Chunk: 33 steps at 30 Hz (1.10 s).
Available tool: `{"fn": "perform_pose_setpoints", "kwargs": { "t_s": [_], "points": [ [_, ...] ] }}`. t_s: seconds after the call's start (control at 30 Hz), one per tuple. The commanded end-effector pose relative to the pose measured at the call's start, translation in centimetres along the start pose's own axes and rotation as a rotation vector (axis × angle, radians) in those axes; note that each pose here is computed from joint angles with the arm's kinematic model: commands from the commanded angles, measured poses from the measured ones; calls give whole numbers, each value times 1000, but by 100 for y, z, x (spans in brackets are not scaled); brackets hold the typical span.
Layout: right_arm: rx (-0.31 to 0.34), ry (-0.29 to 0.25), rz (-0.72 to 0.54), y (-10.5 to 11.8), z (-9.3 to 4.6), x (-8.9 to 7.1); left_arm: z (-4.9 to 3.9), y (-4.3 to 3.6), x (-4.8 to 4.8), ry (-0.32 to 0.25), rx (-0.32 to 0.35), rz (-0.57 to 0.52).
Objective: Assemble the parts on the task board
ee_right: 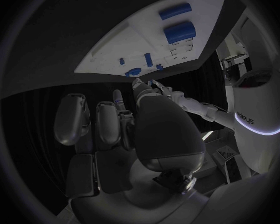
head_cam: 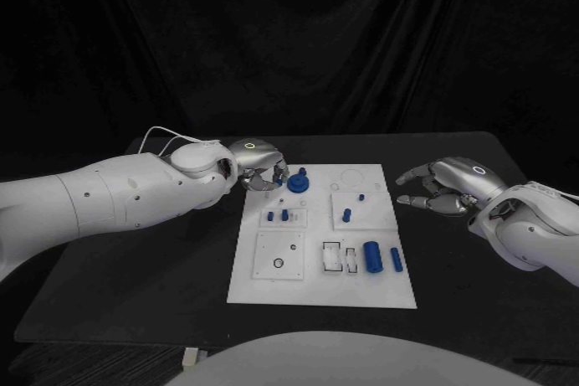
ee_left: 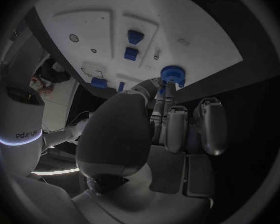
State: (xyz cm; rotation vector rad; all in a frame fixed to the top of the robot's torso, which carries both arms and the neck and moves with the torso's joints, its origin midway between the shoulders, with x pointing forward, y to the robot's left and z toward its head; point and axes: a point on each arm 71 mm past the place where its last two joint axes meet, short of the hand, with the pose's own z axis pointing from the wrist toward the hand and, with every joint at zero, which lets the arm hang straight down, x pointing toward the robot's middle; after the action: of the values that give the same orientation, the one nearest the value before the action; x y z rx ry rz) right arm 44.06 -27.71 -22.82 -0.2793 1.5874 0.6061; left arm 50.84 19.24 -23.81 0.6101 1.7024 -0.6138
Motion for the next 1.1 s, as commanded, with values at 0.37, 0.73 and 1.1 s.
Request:
{"fn": "perform_pose_setpoints", "kwargs": {
  "t_s": [0.37, 0.73, 1.1],
  "points": [
    [14, 12, 1, -11, -5, 16, 65, -48, 230, 50, -16, -23],
    [14, 13, 0, -14, -1, 21, 90, -57, 298, 53, -18, -26],
    [15, 12, 0, -20, -8, 22, 91, -57, 372, 71, -22, -34]
  ]
}}
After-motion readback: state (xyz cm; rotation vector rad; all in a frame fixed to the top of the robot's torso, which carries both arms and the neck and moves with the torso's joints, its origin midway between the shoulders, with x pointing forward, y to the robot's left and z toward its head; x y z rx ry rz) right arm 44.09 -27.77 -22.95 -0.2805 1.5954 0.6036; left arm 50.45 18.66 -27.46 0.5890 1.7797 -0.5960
